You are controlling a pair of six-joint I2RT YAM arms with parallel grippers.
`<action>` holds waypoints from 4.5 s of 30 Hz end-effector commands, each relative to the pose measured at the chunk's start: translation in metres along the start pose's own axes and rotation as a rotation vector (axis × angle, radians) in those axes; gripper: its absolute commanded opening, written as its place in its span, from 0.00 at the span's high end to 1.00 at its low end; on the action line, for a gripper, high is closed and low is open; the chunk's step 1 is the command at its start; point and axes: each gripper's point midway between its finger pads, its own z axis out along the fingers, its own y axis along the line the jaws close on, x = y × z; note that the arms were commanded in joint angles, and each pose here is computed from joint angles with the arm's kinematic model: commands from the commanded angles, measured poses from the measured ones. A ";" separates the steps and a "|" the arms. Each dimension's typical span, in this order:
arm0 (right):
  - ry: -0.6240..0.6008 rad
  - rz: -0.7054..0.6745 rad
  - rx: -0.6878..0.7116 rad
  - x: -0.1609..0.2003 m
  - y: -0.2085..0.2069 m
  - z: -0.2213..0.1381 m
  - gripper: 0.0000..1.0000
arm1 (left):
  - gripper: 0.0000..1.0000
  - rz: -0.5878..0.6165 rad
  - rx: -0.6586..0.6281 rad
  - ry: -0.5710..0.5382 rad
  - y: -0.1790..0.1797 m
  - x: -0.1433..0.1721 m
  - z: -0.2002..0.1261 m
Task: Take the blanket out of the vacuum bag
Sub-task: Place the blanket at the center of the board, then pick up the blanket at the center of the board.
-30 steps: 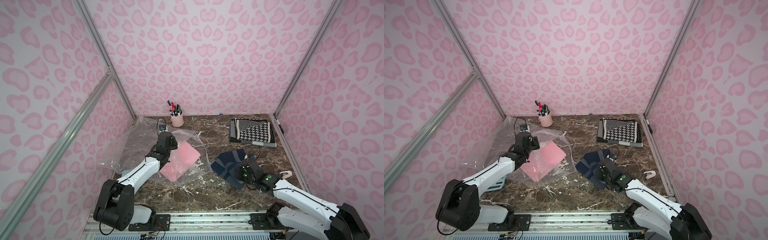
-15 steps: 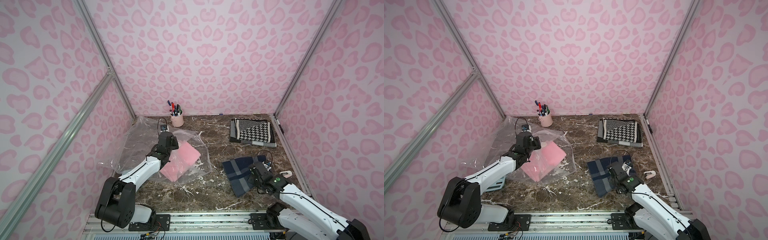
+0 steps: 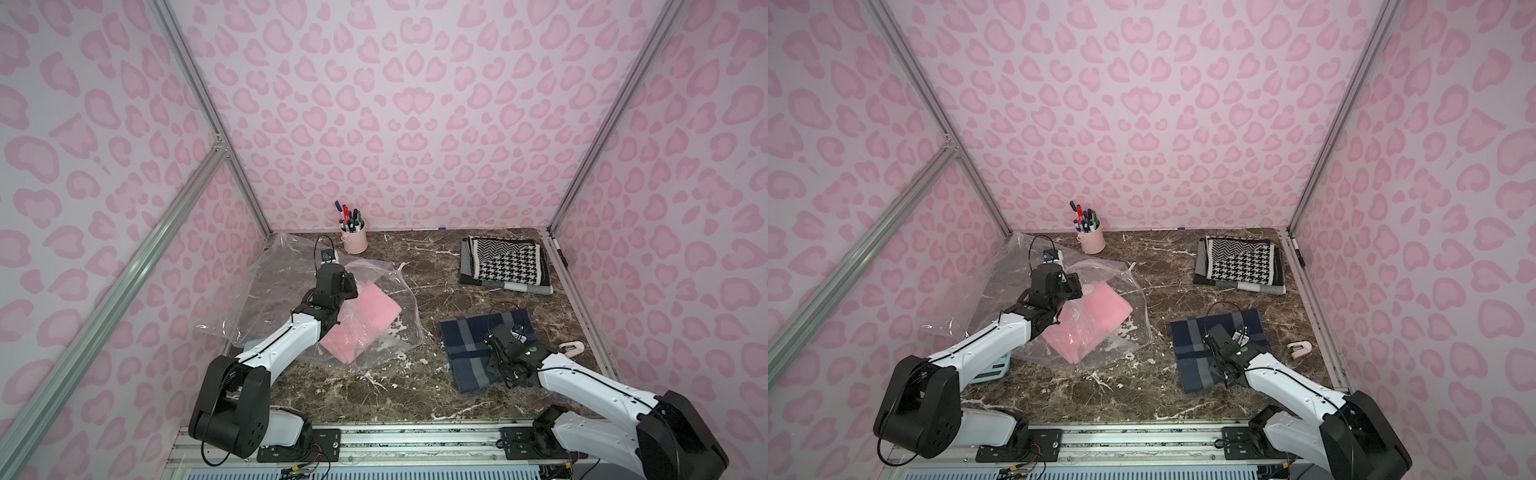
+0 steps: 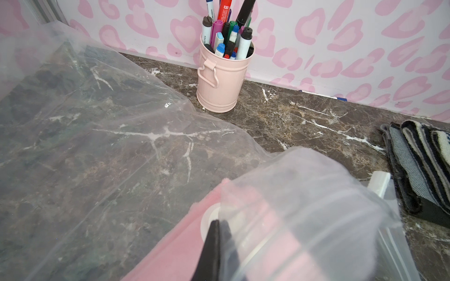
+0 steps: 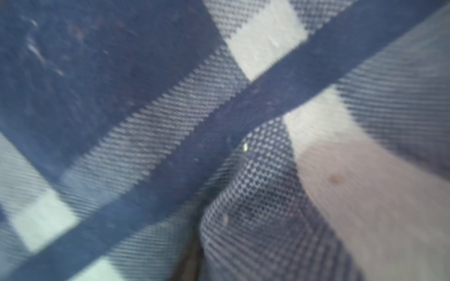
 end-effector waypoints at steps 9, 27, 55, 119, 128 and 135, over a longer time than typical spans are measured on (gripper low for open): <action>0.092 -0.074 0.088 0.031 -0.005 -0.047 0.30 | 0.96 -0.014 0.025 -0.002 -0.004 0.001 0.001; -0.102 -0.167 0.003 -0.037 0.054 -0.054 0.28 | 0.96 -0.023 0.049 0.006 -0.007 0.005 0.000; -0.102 -0.558 -0.022 -0.050 0.145 -0.059 0.26 | 0.96 -0.009 0.007 0.005 0.003 0.009 -0.002; 0.318 -0.681 -0.246 0.073 0.116 0.038 1.00 | 0.96 -0.108 -0.091 0.083 0.045 0.030 0.011; 0.361 -0.591 -0.606 0.074 0.161 -0.015 1.00 | 0.96 -0.116 -0.063 0.087 0.041 0.032 0.012; 0.343 -0.508 -0.745 0.064 0.166 -0.043 1.00 | 0.96 -0.122 -0.049 0.093 0.040 0.038 0.013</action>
